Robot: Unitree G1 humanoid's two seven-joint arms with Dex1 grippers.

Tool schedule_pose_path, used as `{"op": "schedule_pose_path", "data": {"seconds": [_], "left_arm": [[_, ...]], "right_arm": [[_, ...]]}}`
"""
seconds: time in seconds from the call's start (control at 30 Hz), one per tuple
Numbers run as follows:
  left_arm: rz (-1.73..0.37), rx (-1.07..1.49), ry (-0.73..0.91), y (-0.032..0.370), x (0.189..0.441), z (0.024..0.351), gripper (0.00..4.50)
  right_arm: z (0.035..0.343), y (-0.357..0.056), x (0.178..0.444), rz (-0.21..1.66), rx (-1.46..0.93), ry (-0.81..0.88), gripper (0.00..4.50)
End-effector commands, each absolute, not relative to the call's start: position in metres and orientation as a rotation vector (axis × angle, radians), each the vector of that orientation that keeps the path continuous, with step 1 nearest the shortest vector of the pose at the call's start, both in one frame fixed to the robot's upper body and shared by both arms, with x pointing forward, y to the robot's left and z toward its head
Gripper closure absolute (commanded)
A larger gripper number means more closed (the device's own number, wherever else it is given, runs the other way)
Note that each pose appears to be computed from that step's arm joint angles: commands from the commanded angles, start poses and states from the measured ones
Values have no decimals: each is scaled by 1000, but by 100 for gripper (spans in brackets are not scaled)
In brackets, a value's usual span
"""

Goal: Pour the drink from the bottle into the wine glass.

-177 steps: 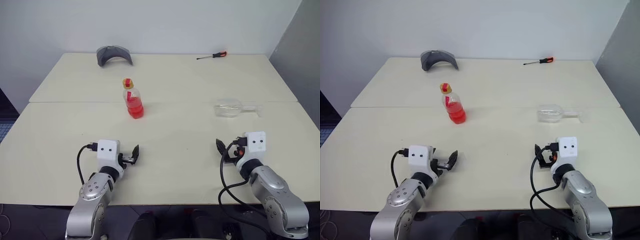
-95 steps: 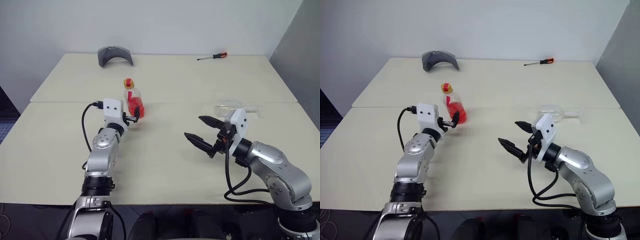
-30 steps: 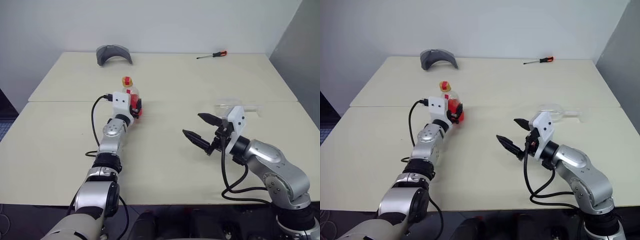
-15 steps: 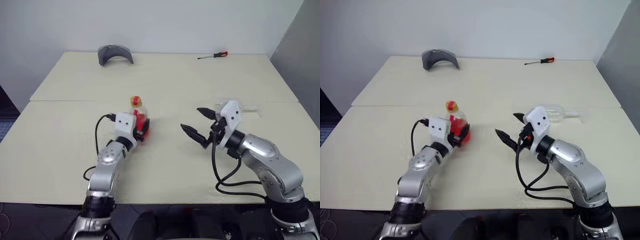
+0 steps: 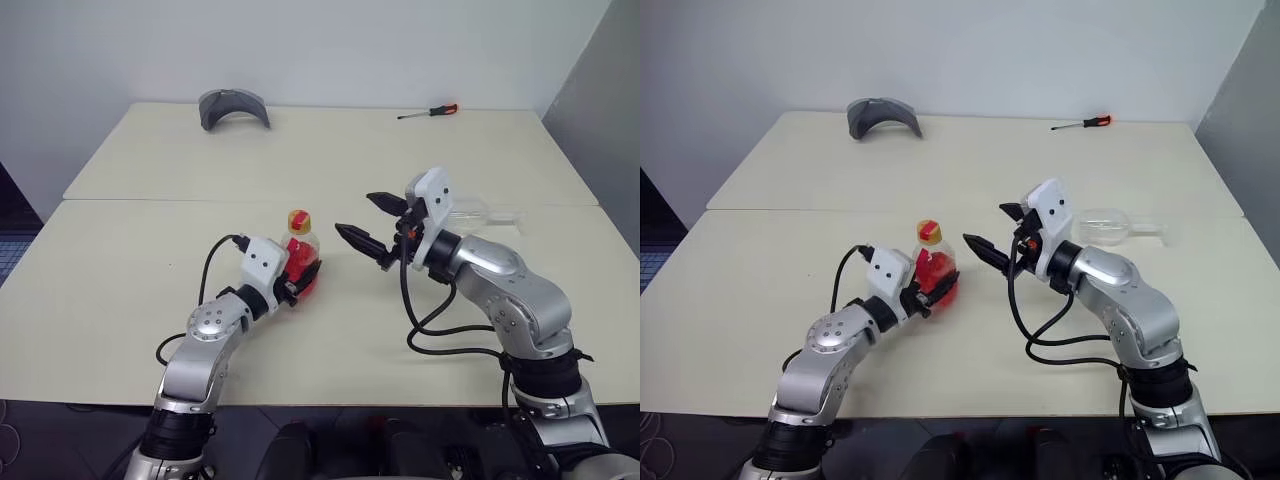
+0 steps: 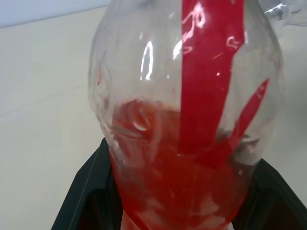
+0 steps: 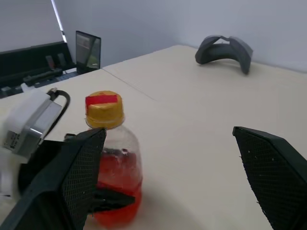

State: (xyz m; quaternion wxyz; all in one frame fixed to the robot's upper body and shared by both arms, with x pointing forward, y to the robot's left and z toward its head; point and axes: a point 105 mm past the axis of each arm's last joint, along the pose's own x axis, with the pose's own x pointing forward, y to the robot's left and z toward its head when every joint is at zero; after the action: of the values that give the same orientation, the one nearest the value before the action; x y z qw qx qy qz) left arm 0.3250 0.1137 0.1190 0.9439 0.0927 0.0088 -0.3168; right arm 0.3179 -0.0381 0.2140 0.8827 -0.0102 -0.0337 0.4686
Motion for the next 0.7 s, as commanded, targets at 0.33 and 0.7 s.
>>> {"op": "schedule_pose_path", "data": {"seconds": [0.33,0.7], "left_arm": [[-807,209,-98,90,332,146,222],[-868,217,-119,82,331,148,222]], "right_arm": [[243,-15,312,1099,60,-103,0],[243,-7,323,1110,47,-85,0]]}}
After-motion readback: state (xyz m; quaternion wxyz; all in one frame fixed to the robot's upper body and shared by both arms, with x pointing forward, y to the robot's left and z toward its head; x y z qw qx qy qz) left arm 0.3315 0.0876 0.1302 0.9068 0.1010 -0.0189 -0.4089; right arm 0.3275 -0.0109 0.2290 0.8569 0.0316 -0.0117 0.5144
